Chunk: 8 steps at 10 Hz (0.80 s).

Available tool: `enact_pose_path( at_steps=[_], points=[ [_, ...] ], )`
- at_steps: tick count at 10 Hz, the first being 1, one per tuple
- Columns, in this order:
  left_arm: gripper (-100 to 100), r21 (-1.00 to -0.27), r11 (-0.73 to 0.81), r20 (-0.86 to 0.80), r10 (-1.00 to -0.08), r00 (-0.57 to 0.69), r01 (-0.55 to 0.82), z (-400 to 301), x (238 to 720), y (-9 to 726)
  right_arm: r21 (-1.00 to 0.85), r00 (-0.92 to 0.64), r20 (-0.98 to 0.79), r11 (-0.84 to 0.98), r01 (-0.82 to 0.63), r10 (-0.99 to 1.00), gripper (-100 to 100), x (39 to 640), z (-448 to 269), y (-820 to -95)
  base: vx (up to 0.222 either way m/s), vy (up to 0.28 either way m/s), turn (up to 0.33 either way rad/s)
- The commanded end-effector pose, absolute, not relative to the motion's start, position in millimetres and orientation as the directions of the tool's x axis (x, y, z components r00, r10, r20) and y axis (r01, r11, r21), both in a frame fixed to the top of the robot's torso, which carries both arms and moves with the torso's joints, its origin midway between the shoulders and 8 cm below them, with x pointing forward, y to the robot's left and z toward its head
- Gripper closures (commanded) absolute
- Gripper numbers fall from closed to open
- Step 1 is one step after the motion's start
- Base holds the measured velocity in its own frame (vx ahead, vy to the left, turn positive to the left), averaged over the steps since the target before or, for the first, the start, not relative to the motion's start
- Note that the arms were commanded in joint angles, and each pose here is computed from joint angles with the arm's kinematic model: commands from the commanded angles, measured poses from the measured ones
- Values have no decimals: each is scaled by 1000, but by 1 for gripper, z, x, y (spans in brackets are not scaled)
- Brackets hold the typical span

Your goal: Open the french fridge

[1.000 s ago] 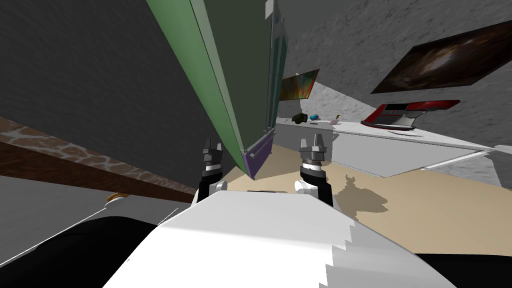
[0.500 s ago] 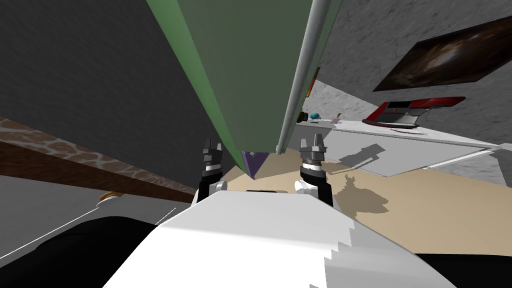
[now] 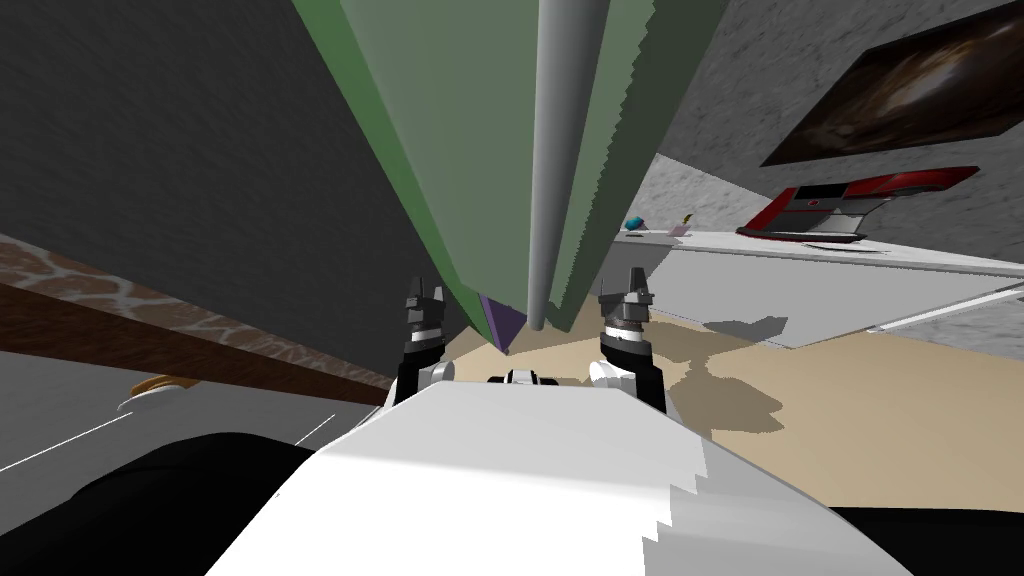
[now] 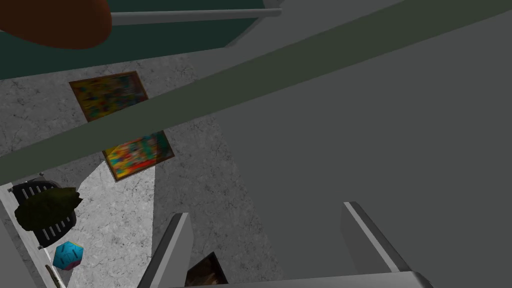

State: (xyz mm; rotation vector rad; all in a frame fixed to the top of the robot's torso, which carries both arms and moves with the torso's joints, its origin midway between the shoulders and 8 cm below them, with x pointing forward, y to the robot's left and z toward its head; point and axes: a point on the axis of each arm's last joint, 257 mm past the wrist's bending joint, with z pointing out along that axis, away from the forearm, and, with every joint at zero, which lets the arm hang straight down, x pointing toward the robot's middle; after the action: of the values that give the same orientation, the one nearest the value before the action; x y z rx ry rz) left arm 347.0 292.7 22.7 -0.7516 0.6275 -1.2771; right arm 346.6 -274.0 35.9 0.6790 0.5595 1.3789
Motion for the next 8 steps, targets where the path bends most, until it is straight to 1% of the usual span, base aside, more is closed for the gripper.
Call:
enact_pose_path(
  at_steps=[1, 4, 8],
  points=[
    [-100, -800, 156, -75, -984, 161, 580, 18, 350, 289, 722, 119, 31, 60, -690, 992, 0, 347, 36, -274, -11, -48, -1],
    [-100, -823, 200, -142, -979, 147, 532, 7, 354, 294, 722, 119, 32, 59, -690, 992, 0, 347, 36, -274, -14, -73, -2],
    [-100, -858, 243, -189, -969, 162, 452, -9, 357, 313, 722, 119, 32, 59, -690, 992, 0, 347, 36, -274, -25, -114, -2]
  ],
)
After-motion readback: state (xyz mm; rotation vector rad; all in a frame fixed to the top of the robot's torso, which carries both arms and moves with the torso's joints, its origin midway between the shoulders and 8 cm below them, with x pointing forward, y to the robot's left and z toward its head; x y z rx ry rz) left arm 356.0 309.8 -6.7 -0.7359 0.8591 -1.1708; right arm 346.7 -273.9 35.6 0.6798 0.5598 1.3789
